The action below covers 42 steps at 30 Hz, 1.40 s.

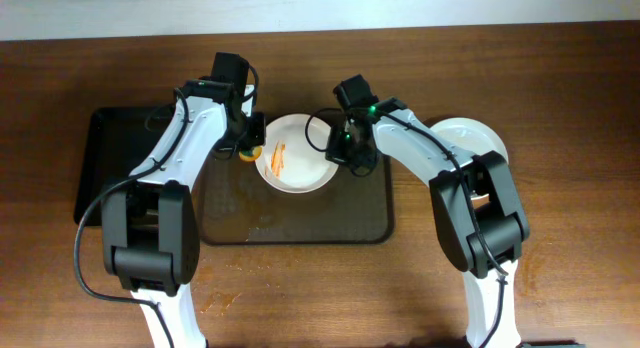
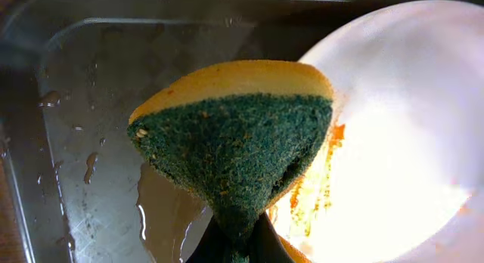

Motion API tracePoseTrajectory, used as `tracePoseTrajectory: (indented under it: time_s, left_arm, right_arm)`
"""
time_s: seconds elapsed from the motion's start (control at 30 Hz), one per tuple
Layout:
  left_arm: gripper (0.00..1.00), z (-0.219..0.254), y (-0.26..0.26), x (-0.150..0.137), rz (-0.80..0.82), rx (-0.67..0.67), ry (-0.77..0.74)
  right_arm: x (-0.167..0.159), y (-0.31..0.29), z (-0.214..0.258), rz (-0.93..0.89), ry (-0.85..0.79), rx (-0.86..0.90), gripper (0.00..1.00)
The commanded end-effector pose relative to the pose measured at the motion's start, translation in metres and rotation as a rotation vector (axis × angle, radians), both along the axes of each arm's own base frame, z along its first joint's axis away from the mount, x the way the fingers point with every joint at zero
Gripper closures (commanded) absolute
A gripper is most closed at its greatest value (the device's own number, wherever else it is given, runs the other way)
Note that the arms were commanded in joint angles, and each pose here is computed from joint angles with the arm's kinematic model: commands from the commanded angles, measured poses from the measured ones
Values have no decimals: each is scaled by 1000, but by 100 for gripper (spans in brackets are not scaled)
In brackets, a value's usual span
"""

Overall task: Clean dirty plates on tray and stack at the side
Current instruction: 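Scrub the remaining plate with the sponge in the left gripper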

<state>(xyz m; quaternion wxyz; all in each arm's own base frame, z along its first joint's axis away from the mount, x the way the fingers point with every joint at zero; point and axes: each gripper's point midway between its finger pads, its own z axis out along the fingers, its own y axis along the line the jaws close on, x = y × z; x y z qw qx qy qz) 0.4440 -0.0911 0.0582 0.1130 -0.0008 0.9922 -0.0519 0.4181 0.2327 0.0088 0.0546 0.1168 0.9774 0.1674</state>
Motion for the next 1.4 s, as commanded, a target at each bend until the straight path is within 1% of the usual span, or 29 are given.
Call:
tracePoseTrajectory:
  time_s: [0.0,0.07,0.1,0.17,0.23,0.27,0.37,0.43,0.5,0.57,0.63,0.7,0.73,0.77,0.93,1.1,1.23,1.37]
  left_arm:
    - [99,4,-16,10,-11,-48,-74]
    - [99,-7,-35,11,-129,-34,-121]
    - [99,-12,-50,10,-249,-14,-158]
    - [99,-23,-64,0,-357,7,-162]
    - [99,-36,-60,-10,-373,51,-137]
    - [99,-44,-54,-20,-369,69,-99]
    - [99,-50,-43,-41,-360,78,0]
    - [100,-52,-44,-57,-369,49,66]
    - [99,-48,-58,-73,-474,-43,115]
    - [99,-45,-62,-77,-527,-68,120]
    - [99,-45,-59,-64,-512,-39,73]
    - [99,-44,-46,-37,-361,49,-5]
    - [100,-47,-34,-20,-257,123,-72]
    - [99,-52,-28,-13,-211,154,-102]
    - [100,-90,-20,7,-174,214,-191]
    - [100,-79,-29,35,-157,185,-320]
    - [99,-66,-33,49,-151,173,-369]
    - [99,-43,-61,71,-185,55,-482]
  right_arm:
    - [-2,0,-18,-51,32,-34,96]
    - [-2,1,-21,-42,33,-31,96]
    - [-2,1,-21,-32,32,-31,96]
    - [-2,1,-21,-34,32,-31,96]
    - [-2,0,-21,-35,32,-31,96]
    - [-2,0,-21,-31,32,-31,96]
    - [-2,0,-21,-31,31,-32,96]
    - [-2,0,-21,-28,31,-32,96]
    - [-2,0,-21,-28,31,-32,96]
    - [-2,0,-21,-28,31,-32,96]
    - [-2,0,-22,-28,32,-33,96]
    - [-2,0,-22,-28,34,-34,96]
    - [-3,-1,-22,-28,37,-36,96]
    - [-4,-1,-22,-28,39,-37,96]
    - [-4,-1,-22,-15,37,-38,96]
    - [-5,-1,-22,-9,36,-40,96]
    - [-4,-1,-22,-9,35,-40,96]
    - [-5,-1,-22,-8,35,-40,96]
